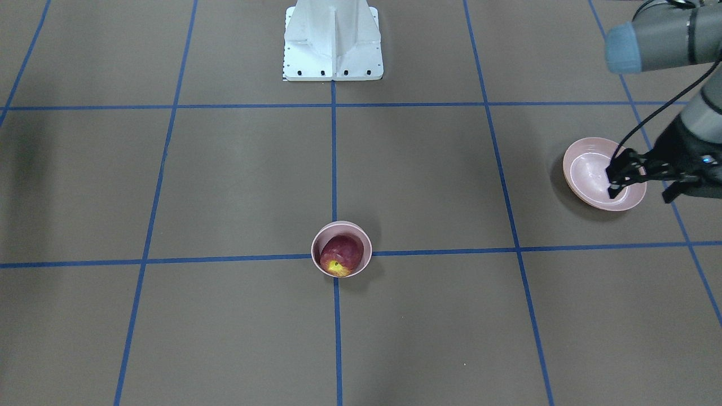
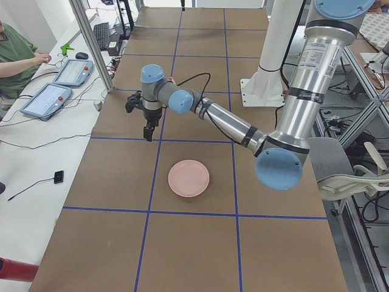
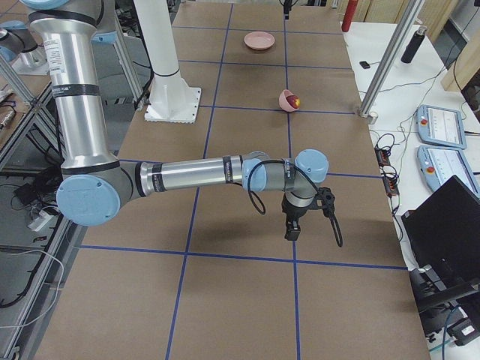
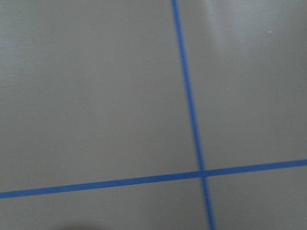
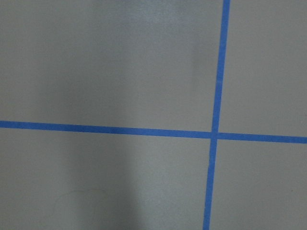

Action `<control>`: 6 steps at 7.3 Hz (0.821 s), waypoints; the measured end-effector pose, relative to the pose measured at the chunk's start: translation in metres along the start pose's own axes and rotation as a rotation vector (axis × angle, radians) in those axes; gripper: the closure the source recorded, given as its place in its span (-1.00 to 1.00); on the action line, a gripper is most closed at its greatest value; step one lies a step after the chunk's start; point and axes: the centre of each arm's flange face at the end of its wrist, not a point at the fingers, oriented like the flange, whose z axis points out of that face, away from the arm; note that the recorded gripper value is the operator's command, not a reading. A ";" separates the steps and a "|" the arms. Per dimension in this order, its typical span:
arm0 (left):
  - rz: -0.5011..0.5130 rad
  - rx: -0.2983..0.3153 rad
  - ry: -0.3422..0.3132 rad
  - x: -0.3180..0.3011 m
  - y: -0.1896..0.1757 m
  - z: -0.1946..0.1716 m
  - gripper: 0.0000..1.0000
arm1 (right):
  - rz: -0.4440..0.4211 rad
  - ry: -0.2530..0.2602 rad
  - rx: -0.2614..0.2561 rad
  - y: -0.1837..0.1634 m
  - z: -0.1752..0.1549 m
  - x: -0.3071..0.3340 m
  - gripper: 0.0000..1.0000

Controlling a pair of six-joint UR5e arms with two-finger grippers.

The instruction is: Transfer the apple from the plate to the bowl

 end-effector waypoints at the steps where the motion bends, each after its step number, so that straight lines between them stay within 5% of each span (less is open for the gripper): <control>1: 0.018 -0.020 -0.009 -0.068 0.025 -0.002 -0.96 | 0.014 -0.004 0.001 0.008 -0.001 0.013 -1.00; 6: -0.109 -0.073 0.040 -0.228 0.128 0.021 -0.96 | 0.055 -0.057 -0.013 0.047 0.008 0.051 -1.00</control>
